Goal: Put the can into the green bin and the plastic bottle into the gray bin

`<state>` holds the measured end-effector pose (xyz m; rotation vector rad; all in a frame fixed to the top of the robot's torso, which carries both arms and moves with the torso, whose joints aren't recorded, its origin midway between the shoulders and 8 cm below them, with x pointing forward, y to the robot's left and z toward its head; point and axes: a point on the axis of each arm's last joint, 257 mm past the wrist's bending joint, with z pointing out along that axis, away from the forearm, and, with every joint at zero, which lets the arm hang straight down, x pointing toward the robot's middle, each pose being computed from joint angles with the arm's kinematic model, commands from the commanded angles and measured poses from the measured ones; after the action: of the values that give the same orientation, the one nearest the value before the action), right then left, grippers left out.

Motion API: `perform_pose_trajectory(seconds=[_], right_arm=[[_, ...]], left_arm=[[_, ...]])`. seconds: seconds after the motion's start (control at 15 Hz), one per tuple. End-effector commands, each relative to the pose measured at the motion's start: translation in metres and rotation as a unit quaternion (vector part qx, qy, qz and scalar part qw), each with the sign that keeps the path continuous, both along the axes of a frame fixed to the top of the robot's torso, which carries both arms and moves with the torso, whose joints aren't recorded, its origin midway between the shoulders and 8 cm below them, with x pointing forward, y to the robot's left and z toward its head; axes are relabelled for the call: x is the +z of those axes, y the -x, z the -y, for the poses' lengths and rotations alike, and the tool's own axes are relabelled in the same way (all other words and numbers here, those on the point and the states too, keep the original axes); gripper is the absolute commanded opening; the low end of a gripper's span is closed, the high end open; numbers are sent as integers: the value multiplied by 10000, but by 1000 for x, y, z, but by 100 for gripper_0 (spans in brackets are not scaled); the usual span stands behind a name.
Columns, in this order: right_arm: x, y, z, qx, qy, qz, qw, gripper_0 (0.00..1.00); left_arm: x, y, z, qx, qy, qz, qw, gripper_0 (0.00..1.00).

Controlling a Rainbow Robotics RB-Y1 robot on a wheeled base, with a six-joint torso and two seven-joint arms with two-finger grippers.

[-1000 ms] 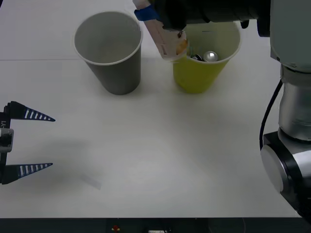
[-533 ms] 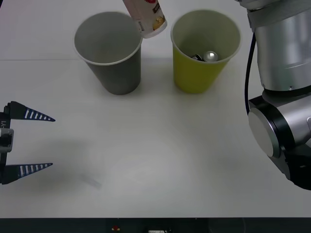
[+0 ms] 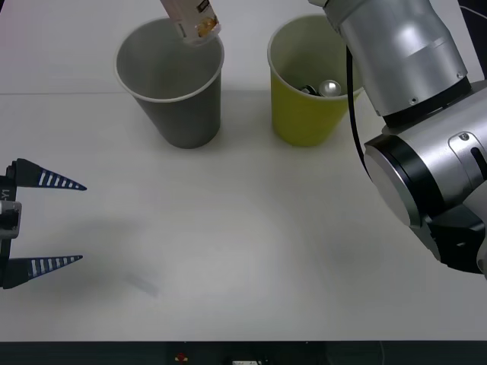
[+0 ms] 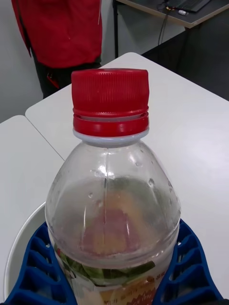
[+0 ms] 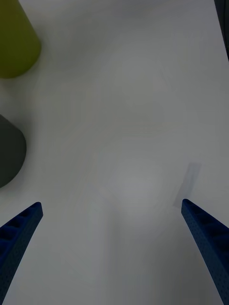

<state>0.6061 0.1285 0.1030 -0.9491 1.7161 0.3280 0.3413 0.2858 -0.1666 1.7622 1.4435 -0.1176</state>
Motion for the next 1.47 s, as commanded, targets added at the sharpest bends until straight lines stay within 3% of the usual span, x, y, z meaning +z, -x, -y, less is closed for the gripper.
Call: perform_pose_trajectory(seconds=[0.07,0.6,0.67,0.73,0.8,0.87,1.47], right_arm=[[-13,-6,-22,11,123,-79,9999,0],[-35,9,-45,256,306,-218,9990,0],[-36,9,-45,258,316,-210,9989,32],[-36,9,-45,269,333,-188,9989,75],[-36,9,-45,284,358,-164,9988,94],[-36,9,-46,292,358,-163,9988,100],[-30,6,-42,311,365,-43,9988,100]], left_arm=[[0,0,0,0,0,0,10000,100],[0,0,0,0,0,0,10000,100],[0,0,0,0,0,0,10000,100],[0,0,0,0,0,0,10000,100],[0,0,0,0,0,0,10000,100],[0,0,0,0,0,0,10000,100],[0,0,0,0,0,0,10000,100]])
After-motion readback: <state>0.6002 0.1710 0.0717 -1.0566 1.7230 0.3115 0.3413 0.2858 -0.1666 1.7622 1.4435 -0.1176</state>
